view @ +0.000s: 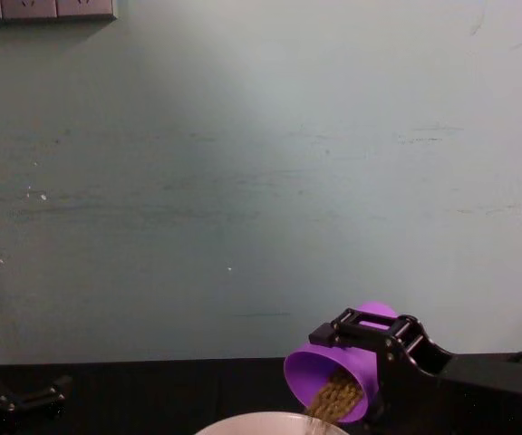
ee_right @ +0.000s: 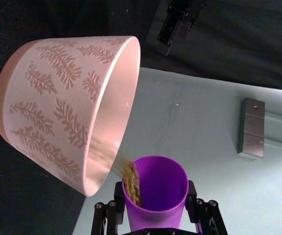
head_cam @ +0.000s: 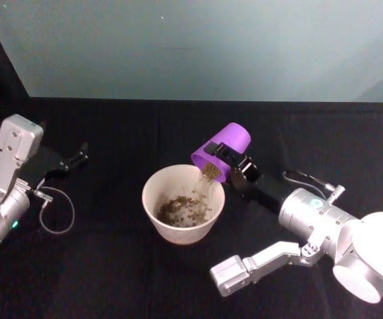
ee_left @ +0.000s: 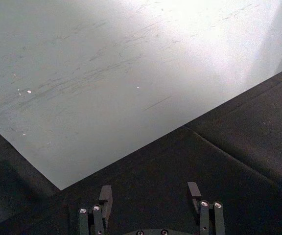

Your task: Pick up the cup and pour the mung beans from the cup into the bowl.

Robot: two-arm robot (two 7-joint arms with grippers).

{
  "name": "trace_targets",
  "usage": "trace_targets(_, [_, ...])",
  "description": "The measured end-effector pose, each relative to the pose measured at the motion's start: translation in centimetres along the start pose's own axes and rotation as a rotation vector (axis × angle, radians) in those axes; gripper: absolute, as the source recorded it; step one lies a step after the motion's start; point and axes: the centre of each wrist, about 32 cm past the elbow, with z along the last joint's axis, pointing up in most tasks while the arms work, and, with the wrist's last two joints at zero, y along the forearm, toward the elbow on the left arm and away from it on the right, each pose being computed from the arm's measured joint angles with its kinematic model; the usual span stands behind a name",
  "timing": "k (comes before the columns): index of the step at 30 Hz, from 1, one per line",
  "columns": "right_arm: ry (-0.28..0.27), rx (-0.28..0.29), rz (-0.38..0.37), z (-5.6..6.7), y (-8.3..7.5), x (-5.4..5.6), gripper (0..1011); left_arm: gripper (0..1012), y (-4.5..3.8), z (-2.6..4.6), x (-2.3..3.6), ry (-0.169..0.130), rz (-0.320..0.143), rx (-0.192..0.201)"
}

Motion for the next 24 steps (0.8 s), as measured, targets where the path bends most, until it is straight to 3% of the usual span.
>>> trace_targets(12, [-0.069,-0.001,-0.029,0.15,0.0,-0.22,729,1000,0.0,0.0,0.0,0.0,0.0,0.0])
trace_targets(24, [-0.173,-0.001,-0.063,0.01,-0.03,-0.4,729,1000,0.0,0.0,0.0,0.0,0.0,0.0])
